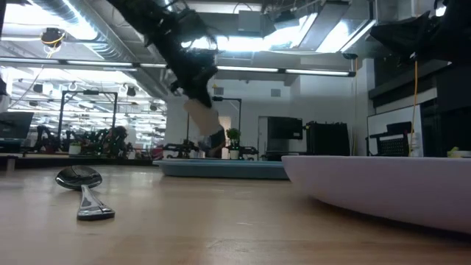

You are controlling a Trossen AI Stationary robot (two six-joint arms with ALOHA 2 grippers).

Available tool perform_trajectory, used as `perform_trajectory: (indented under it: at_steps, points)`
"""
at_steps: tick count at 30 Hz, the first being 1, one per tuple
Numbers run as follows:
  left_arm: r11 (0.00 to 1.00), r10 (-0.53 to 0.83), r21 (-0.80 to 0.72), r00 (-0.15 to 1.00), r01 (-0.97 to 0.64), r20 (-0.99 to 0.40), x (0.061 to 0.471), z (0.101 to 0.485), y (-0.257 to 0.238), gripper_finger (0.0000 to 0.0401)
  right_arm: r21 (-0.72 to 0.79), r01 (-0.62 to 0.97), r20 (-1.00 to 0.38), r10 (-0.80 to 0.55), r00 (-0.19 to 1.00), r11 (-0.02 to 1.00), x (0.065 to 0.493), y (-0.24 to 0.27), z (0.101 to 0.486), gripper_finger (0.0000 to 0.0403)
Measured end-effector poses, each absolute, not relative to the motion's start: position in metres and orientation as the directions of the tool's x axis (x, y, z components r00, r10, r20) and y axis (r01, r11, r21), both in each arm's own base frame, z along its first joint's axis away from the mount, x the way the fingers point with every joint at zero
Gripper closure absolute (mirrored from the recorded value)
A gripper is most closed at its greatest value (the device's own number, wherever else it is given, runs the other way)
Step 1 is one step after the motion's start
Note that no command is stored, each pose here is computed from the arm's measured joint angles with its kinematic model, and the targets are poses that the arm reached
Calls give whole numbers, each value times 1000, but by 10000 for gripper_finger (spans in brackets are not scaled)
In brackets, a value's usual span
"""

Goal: Pick and place plate/cup/fork/spoon on tray
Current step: Put the white cup on the blue tray, then put the purple plate on the blue tray to the bottom right of the white cup

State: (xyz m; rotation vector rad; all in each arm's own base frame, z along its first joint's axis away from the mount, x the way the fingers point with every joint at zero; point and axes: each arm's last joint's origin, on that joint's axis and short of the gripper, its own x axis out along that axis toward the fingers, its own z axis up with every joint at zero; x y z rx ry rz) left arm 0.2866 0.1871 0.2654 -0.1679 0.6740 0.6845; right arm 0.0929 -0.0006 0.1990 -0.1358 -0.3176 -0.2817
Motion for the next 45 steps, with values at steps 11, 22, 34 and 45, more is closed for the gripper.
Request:
perform_trajectory:
  at_steps: [11,22,34,45]
  points:
    - [762,473,133,405,-633,-783,310,220,206,401,-87,293,326,-251,911,952,93,-1,199,372]
    - [813,408,133,393,-567,-824,326,212,209,379,-87,294,326,-252,911,952,93,-1,199,372]
    - [786,477,196,374,-587,-795,329,230,204,328,-88,294,324,-252,912,952,93,-1,199,372]
    - [781,484,186,391,-596,-783,338,264,202,327,-90,293,320,-252,914,952,93,-1,198,372]
